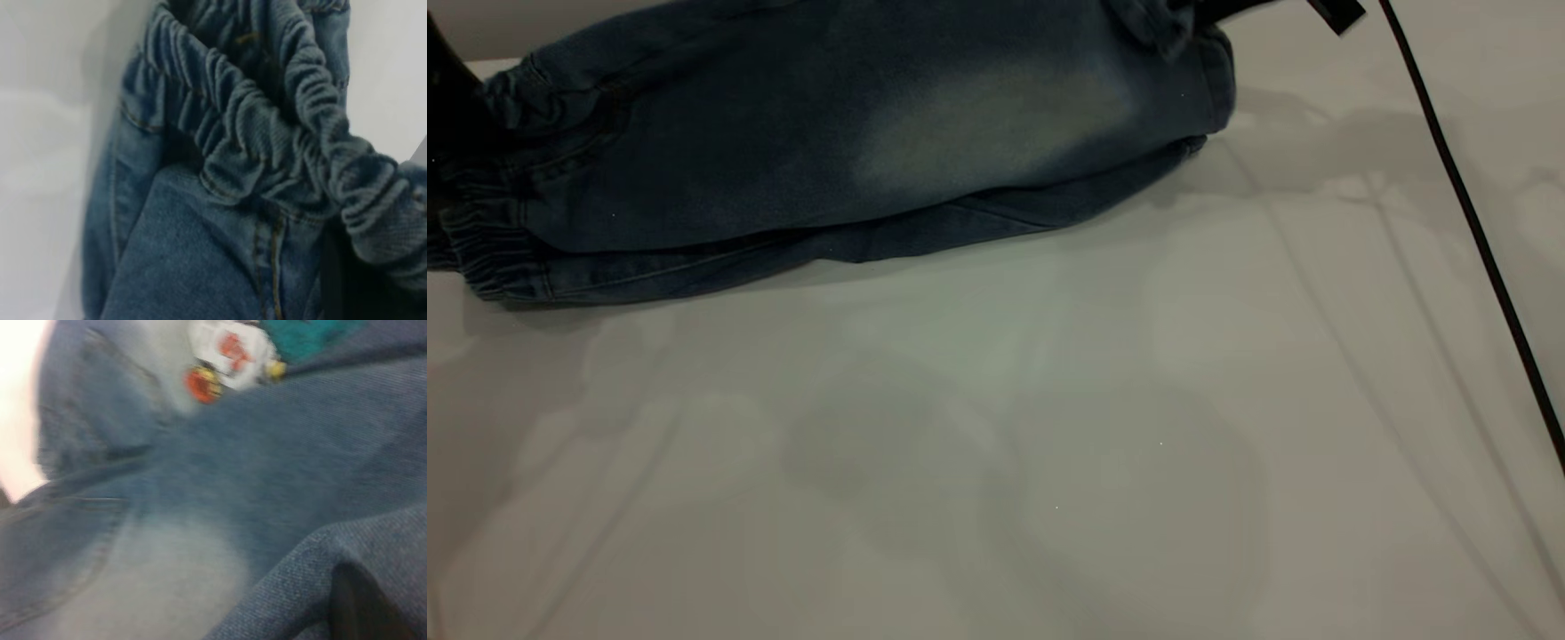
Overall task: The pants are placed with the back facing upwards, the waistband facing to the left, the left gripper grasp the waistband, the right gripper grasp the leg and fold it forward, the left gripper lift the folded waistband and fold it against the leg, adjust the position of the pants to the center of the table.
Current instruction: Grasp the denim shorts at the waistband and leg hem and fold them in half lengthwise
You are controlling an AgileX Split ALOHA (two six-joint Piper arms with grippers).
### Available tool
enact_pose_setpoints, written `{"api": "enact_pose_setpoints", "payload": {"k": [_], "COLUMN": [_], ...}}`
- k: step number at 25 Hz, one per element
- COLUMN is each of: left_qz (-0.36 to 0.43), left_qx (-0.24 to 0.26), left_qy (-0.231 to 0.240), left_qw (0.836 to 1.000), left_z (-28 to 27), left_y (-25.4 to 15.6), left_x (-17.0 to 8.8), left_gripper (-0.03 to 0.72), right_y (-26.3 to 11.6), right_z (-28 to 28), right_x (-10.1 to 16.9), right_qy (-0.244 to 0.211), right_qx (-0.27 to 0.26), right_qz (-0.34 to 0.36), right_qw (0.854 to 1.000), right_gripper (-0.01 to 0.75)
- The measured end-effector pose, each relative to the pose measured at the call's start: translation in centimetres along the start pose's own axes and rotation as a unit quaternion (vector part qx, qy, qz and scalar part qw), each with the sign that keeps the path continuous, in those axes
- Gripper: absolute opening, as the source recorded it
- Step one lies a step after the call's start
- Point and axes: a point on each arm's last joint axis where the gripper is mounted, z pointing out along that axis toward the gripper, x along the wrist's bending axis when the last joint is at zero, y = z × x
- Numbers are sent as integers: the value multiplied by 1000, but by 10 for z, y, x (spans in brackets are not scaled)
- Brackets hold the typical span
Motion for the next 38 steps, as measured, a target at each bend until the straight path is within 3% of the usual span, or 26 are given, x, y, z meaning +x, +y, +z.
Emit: {"api": "enact_pose_setpoints", "payload": {"k": [7, 15, 20, 27, 38], "left_qz": [4, 3, 5, 24, 108], "left_qx": [37, -1, -27, -61, -59], "left_qy": [-9, -29, -22, 6, -5], "left_qw": [999, 1000, 999, 998, 992], "left_z": [21, 39, 50, 70, 76], "left_y": [-18, -18, -13, -3, -7], "left_x": [-23, -39, -35, -20, -28], "left_gripper": [128, 128, 128, 128, 128], "right_y": [13, 36, 41, 47, 49], "right_z": [-3, 8, 15, 27, 28], "right_x": [9, 6, 0, -22, -21], "right_qy": [12, 27, 20, -33, -23], "right_qx": [-21, -38, -40, -50, -62], "right_qz": [16, 50, 65, 101, 83], "right_qw": [1000, 998, 997, 993, 994], "right_gripper": [15, 15, 15, 15, 27]}}
